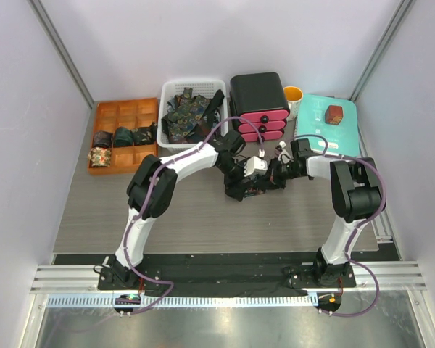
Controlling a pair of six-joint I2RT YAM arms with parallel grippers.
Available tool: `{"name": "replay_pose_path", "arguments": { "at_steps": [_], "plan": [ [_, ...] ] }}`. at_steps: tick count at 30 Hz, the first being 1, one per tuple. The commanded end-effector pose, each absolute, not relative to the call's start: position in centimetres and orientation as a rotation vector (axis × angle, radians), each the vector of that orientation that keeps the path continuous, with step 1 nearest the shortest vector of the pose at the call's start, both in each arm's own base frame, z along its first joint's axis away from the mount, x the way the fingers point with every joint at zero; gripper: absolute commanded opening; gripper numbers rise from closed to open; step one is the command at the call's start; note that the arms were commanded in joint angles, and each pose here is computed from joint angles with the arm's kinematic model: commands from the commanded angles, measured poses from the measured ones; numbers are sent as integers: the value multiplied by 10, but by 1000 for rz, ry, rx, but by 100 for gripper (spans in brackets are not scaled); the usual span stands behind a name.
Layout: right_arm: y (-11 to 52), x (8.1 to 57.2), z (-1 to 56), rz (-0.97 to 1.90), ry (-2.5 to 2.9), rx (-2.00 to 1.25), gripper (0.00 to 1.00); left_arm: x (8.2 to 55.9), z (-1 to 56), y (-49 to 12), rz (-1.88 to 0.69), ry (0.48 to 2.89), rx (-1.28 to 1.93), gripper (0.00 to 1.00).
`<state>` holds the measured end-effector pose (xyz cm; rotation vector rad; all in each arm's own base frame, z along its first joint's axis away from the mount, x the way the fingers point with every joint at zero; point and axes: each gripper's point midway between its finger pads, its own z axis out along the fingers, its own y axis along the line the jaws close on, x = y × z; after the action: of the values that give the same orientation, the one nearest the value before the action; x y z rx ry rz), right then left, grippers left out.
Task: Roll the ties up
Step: Roll the tie at the center of the board.
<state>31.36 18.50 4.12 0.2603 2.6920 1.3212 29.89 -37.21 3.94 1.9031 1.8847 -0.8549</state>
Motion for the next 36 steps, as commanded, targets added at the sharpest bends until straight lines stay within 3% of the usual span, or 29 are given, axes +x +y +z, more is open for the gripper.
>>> {"name": "replay_pose_path", "arguments": {
  "at_steps": [1,14,24,27,29,30,31,32,33,36],
  "plan": [
    [154,312,-10,1029,2823,347,1,314,70,-370,-856,1835,1774,78],
    [147,314,-33,976,2904,368,1,345,78,-394,-777,1640,1670,88],
    [150,311,-32,1009,2933,332,1,334,54,-405,-721,1459,1864,84],
    [151,310,-29,1035,2930,322,1,326,39,-406,-703,1475,1929,78],
    [153,310,-26,1055,2924,308,1,325,32,-406,-688,1500,1952,68],
    [154,310,-25,1060,2922,302,1,319,26,-402,-688,1545,1979,61],
    [155,311,-23,1071,2917,297,2,321,29,-403,-677,1575,1971,45],
    [155,311,-18,1074,2909,281,4,313,22,-395,-689,1639,2000,39],
    [155,314,-15,1073,2899,266,12,314,25,-395,-683,1658,2005,30],
    [153,320,6,1076,2854,241,30,300,19,-374,-682,1816,2025,20]
  ]
}}
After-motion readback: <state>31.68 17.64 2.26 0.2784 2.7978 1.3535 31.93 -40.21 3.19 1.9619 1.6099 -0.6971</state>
